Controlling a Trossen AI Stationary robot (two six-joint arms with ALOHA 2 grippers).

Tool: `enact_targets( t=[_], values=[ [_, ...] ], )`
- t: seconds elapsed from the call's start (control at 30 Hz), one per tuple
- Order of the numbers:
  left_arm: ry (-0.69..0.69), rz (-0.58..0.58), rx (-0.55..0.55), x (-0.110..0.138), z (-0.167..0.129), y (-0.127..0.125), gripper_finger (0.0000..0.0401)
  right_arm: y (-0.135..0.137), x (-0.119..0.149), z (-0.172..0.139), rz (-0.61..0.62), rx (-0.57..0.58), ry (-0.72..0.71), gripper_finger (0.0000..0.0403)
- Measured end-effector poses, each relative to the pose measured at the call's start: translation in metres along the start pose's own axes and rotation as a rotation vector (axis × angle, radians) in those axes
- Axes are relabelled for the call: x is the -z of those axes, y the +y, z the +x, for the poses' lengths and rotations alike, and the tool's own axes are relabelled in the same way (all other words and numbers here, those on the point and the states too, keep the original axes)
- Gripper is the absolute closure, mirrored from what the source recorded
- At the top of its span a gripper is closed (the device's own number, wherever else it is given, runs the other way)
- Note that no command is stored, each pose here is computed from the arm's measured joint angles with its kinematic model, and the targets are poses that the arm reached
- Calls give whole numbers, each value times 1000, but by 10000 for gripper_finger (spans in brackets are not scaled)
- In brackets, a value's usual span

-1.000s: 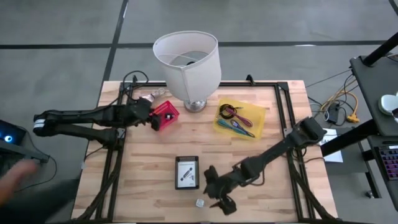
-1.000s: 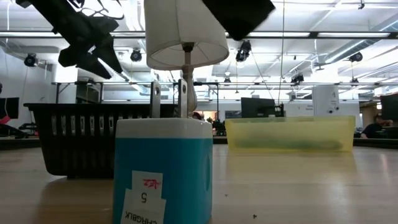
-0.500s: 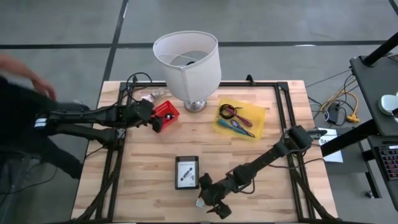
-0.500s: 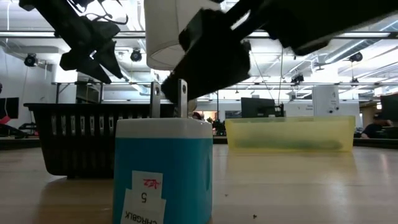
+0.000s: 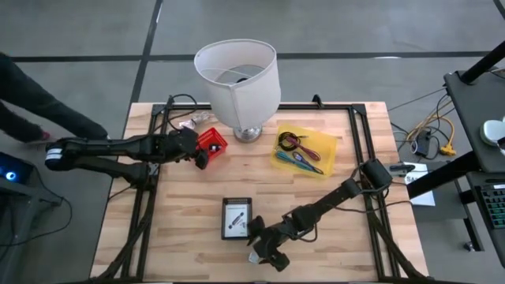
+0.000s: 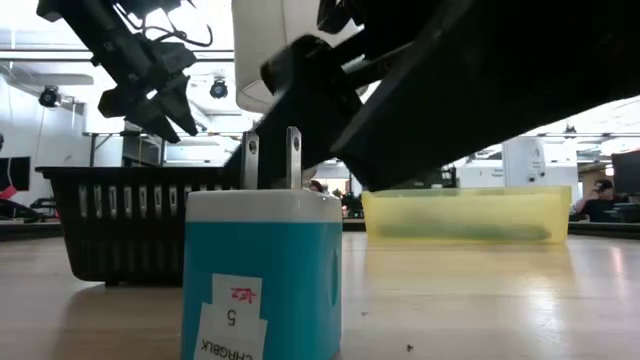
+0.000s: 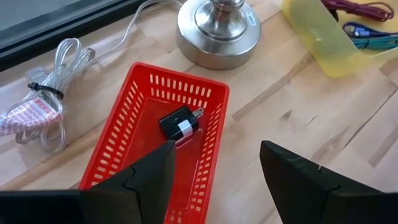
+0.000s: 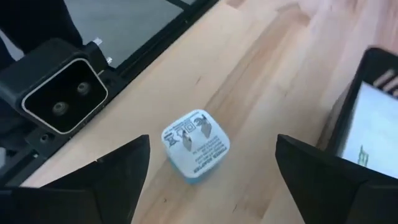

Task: Pick and place items into bin
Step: Put the blue charger adapter into the red bin

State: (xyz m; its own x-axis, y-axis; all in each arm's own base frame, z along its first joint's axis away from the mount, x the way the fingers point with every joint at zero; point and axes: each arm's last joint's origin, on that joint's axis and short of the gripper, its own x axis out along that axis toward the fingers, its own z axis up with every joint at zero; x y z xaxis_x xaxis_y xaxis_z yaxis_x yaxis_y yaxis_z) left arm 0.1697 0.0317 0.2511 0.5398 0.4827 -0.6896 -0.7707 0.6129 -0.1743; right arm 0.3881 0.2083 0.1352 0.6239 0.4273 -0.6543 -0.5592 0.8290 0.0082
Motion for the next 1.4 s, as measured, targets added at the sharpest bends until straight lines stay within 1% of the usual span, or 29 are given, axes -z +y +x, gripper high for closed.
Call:
enact_targets(
  t=[0.13, 0.2, 0.37, 0.57, 0.73, 1.0, 1.1, 1.23, 1.4],
  values=[
    [8, 6, -8, 0, 3, -1, 183, -1, 0, 3, -67, -5, -25, 76],
    [9, 7, -9, 0, 4, -2, 183, 0, 1, 4, -72, -24, -21, 76],
    [0, 2, -3, 0, 5, -3, 183, -1, 2, 6, -85, -26, -20, 77],
    [-3, 17, -3, -1, 5, -3, 183, -1, 5, 9, -137, -27, -16, 77],
    [-5, 46, -2, -1, 5, -3, 183, 2, 14, 17, -170, -96, -8, 78],
    [-22, 36, 10, -3, 4, -4, 183, 4, 13, 18, -179, -99, -13, 79],
    [-26, 34, 14, -3, 4, -4, 183, 3, 12, 18, -209, -61, -16, 80],
    [-29, 33, 15, -4, 5, -5, 183, 2, 13, 18, -228, -48, -12, 109],
    [-30, 33, 12, -4, 5, -5, 183, 2, 13, 18, -230, -48, -12, 175]
  ],
)
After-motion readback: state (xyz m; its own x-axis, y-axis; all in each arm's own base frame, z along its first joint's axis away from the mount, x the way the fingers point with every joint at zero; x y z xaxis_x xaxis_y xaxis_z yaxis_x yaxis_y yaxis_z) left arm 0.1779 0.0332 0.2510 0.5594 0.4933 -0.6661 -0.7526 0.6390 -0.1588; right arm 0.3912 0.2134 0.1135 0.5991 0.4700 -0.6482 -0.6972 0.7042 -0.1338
